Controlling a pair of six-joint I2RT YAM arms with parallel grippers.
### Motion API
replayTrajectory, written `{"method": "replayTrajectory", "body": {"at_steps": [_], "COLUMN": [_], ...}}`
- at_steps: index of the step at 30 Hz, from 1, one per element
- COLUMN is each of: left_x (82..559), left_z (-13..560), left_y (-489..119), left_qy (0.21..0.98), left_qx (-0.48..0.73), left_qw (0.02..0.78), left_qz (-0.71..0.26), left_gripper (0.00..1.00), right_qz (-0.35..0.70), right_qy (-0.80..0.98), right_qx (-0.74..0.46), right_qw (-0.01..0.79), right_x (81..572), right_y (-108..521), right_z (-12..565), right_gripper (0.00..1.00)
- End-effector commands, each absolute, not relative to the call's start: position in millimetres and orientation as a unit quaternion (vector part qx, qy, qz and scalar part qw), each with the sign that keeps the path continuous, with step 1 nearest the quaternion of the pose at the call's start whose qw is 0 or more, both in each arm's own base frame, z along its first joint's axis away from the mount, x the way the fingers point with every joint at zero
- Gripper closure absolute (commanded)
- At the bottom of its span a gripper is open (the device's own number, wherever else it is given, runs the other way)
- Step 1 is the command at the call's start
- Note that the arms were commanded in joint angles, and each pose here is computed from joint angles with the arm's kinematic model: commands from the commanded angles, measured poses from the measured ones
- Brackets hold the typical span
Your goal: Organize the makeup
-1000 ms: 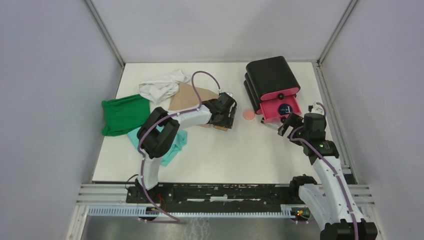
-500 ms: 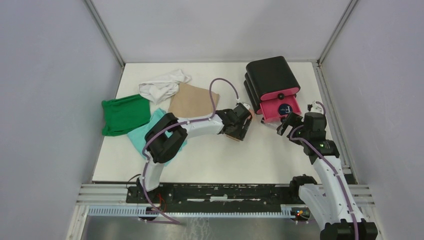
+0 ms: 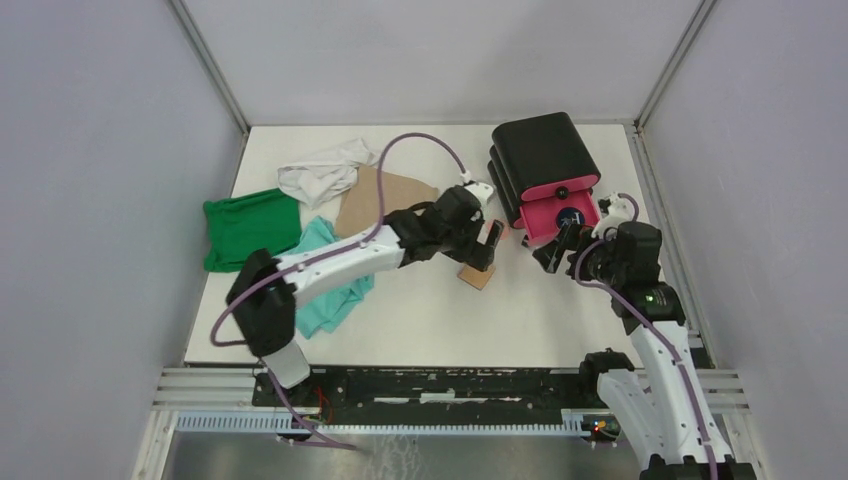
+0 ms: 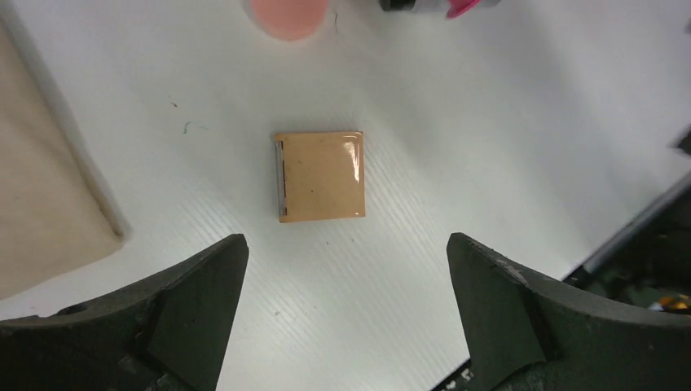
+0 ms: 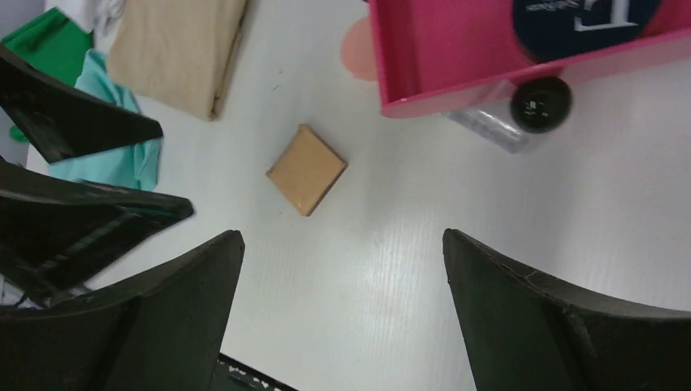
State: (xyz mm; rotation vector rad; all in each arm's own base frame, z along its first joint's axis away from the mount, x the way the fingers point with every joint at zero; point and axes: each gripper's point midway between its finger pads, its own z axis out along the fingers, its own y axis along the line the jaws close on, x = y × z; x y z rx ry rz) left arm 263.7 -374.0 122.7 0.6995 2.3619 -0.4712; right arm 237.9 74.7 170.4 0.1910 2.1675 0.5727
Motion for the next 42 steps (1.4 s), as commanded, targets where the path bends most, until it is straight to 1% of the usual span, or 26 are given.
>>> {"method": "replayTrajectory", "body": {"at_steps": [1, 4, 8, 15, 21, 24, 28, 32, 42], "left_x": [275, 294, 314, 316, 310, 309, 310, 309, 309], "left_z": [190, 208, 203, 174, 164, 161, 154, 151, 143], "left_y": [-340, -293, -235, -197, -191, -194, -190, -193, -196], "left_qy": [0.876, 0.88, 0.891, 0.904, 0.905, 0.905, 0.909, 0.91, 0.912], "left_qx": [0.22, 0.145, 0.058, -0.018, -0.028, -0.008, 0.003, 0.004, 0.002], "left_qw": [0.353, 0.362, 0.384, 0.362, 0.351, 0.349, 0.348, 0.341, 0.332], "left_qz": [-0.245, -0.272, -0.236, -0.228, -0.237, -0.243, -0.23, -0.236, -0.24], "left_gripper": [0.0, 0.0, 0.01, 0.01, 0.01, 0.01, 0.01, 0.01, 0.01], "right_qz": [0.31, 0.296, 0.282, 0.206, 0.181, 0.165, 0.156, 0.148, 0.122], "right_qy": [0.826, 0.833, 0.852, 0.891, 0.902, 0.908, 0.908, 0.909, 0.911], "right_qx": [-0.047, -0.1, -0.174, -0.238, -0.272, -0.282, -0.297, -0.313, -0.333], "right_qw": [0.467, 0.456, 0.406, 0.328, 0.282, 0.263, 0.25, 0.23, 0.21], "right_x": [238, 237, 237, 259, 272, 277, 282, 285, 288], "right_y": [118, 138, 177, 208, 221, 224, 226, 228, 226], "right_z": [214, 212, 195, 138, 105, 88, 73, 61, 32], "right_gripper": [0.0, 0.0, 0.0, 0.0, 0.0, 0.0, 0.0, 0.0, 0.0]}}
